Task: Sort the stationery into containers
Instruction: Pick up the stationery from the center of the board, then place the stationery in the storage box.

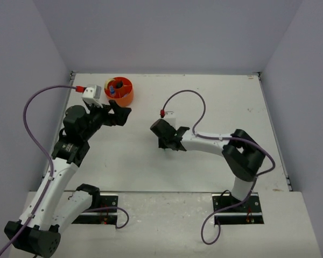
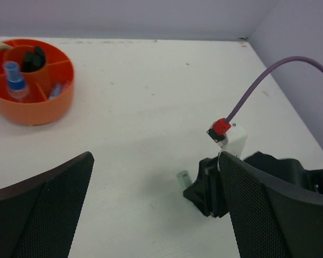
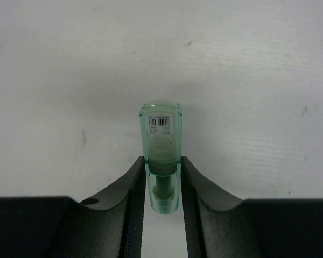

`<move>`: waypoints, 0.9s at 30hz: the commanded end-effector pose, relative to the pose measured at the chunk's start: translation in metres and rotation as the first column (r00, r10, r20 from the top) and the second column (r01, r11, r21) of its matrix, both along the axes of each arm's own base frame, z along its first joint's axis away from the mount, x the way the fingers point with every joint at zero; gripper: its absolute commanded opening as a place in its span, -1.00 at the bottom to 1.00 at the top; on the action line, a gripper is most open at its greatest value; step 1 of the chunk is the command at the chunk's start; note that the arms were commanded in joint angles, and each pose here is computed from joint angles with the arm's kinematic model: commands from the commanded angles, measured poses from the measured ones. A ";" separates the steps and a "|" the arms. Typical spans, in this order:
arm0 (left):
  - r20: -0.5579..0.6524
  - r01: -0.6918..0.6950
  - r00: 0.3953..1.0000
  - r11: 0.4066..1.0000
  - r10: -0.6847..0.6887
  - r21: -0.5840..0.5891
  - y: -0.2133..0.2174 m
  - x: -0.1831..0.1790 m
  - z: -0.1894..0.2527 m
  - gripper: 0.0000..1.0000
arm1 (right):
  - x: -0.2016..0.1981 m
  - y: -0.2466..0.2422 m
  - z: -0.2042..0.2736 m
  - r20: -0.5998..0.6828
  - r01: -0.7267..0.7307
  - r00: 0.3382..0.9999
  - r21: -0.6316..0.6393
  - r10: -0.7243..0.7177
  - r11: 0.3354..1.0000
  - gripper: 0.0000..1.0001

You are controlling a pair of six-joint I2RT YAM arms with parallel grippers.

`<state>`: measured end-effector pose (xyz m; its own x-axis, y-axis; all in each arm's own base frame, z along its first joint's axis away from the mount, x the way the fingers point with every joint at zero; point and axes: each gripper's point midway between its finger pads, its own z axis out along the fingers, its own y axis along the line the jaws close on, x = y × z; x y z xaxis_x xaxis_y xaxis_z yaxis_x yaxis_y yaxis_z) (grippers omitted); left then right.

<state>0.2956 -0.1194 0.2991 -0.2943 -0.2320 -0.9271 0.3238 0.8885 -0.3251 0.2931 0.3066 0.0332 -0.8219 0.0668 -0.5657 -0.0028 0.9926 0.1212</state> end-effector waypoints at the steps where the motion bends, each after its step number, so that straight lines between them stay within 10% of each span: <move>1: -0.087 0.295 0.940 0.913 -0.331 -0.281 -0.067 -0.013 -0.023 1.00 | -0.020 0.054 0.117 0.455 -0.380 0.835 0.073 0.309 0.922 -1.00; 10: -0.016 0.508 0.815 0.728 -0.579 -0.460 -0.139 -0.045 -0.021 0.96 | -0.043 0.032 0.162 0.599 -0.388 0.762 0.118 0.246 0.914 -1.00; 24: -0.097 0.479 0.803 0.733 -0.588 -0.483 -0.161 -0.041 -0.053 0.54 | -0.045 0.013 0.199 0.669 -0.362 0.727 0.188 0.150 0.913 -1.00; 27: -0.074 0.505 0.785 0.704 -0.615 -0.500 -0.165 -0.045 -0.048 0.09 | -0.045 0.013 0.202 0.674 -0.365 0.724 0.191 0.149 0.911 -1.00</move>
